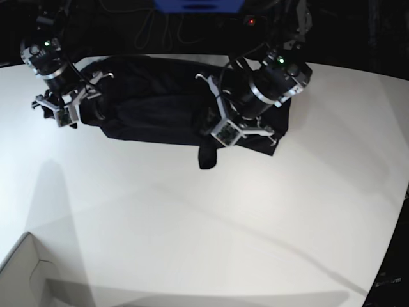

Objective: Layout the t-shirt on the table in an organized manner, then fold the t-shirt properly
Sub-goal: 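Move the left gripper to the strip's middle and grasp the fabric, then fold the strip end with the left gripper toward the right gripper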

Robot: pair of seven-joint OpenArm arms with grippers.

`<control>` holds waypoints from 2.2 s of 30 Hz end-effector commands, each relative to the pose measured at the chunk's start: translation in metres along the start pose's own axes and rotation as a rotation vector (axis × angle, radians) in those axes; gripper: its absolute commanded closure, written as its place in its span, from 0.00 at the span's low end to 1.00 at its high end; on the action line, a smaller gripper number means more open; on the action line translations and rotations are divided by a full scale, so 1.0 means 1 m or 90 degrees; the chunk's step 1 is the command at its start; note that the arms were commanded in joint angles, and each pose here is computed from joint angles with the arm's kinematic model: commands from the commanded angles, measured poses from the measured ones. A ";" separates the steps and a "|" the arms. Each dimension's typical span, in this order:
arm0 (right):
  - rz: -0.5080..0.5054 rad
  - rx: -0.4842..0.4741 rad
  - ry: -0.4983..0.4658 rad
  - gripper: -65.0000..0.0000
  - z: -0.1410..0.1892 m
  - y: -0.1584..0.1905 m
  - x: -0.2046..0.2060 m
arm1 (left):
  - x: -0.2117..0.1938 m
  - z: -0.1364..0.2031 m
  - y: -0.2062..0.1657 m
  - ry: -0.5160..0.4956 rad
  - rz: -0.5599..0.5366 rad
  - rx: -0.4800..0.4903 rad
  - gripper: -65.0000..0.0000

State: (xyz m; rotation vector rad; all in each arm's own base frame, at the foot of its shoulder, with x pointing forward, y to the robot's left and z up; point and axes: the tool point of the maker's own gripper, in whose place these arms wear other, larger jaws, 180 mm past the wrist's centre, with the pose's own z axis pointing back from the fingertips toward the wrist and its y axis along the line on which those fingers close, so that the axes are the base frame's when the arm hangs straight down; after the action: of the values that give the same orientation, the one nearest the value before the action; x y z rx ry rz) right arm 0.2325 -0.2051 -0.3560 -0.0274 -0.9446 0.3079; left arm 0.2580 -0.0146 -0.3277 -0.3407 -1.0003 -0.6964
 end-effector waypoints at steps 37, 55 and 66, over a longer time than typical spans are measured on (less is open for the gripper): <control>0.005 -0.004 -0.029 0.36 0.003 -0.003 0.012 | -0.023 0.021 0.053 0.025 -0.001 0.074 0.36; -0.001 -0.023 -0.027 0.36 0.006 -0.013 0.010 | -0.027 -0.004 -0.055 0.042 -0.095 -0.140 0.36; -0.053 -0.075 -0.017 0.36 0.016 -0.030 -0.004 | -0.061 0.026 0.071 0.091 -0.010 0.077 0.36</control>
State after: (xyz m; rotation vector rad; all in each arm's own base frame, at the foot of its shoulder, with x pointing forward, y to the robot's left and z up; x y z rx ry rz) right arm 0.2185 -0.2378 -0.3569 -0.0949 -0.9319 0.1746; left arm 0.2638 0.0853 -0.3737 -0.1407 -0.8587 -0.6585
